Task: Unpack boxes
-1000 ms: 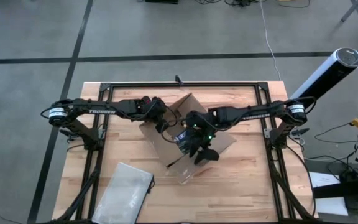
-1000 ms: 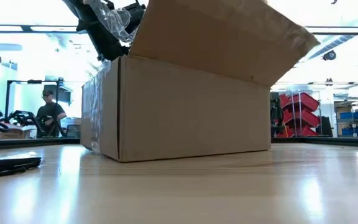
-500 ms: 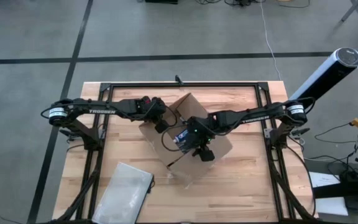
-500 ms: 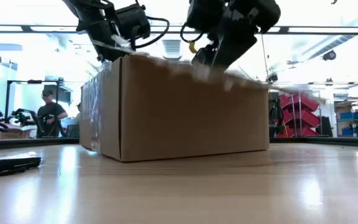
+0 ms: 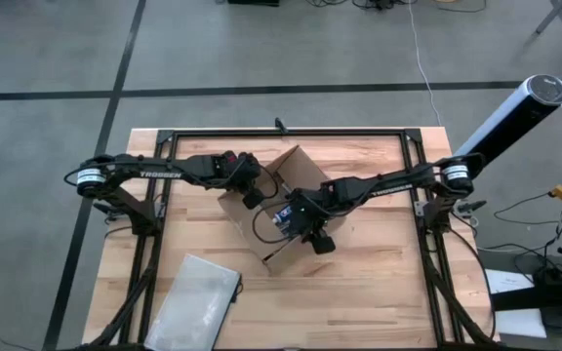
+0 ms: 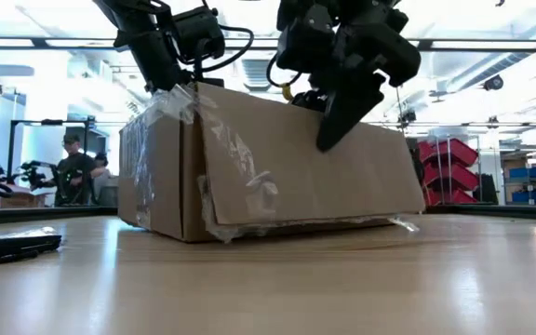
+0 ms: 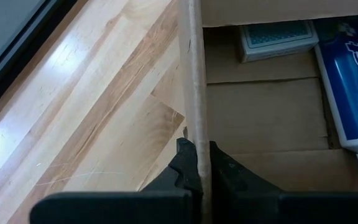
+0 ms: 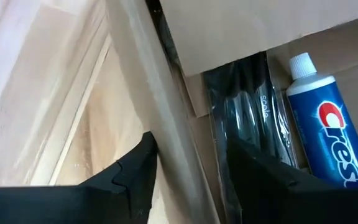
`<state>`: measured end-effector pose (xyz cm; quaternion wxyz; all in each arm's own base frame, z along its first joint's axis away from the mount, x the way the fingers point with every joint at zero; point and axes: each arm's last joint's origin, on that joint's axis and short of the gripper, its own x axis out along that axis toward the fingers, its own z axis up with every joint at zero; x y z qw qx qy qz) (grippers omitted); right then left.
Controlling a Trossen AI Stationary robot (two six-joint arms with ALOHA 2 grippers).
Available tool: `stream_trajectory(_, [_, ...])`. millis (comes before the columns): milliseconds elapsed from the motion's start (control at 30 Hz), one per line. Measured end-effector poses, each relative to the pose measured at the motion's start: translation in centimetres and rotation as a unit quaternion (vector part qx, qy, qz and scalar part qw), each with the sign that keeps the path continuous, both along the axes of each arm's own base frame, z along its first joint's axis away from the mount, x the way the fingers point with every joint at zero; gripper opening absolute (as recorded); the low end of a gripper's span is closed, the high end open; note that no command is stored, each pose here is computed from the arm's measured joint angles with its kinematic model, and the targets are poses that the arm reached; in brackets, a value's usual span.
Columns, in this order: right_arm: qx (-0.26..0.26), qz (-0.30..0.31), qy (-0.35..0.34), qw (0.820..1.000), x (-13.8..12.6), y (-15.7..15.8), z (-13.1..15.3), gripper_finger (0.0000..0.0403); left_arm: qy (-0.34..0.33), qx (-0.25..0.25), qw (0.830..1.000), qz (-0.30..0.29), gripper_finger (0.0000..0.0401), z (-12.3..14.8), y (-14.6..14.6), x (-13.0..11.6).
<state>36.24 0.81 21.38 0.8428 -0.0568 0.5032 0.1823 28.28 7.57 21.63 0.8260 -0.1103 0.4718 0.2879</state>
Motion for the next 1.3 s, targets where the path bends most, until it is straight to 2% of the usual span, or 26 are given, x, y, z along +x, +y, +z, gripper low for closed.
stream_trajectory(233, [-0.013, 0.016, -0.003, 1.0, 0.0, 0.0, -0.1, 0.0025, 0.001, -0.001, 1.0, -0.001, 0.0, 0.0, 0.0, 0.0])
stream_trajectory(300, [-0.017, 0.021, -0.005, 1.0, 0.0, 0.0, -0.1, 0.0009, 0.001, -0.001, 1.0, -0.001, 0.0, 0.0, 0.0, 0.0])
stream_trajectory(700, [-0.021, 0.021, 0.005, 1.0, -0.2, -0.1, -0.2, 0.0002, -0.004, 0.008, 1.0, -0.016, 0.0002, 1.1, 0.1, 0.4])
stream_trajectory(1300, [-0.021, 0.002, 0.007, 1.0, -0.2, -1.0, 0.0, 0.0, 0.012, 0.047, 0.998, -0.042, 0.0091, 6.4, 0.2, 0.8])
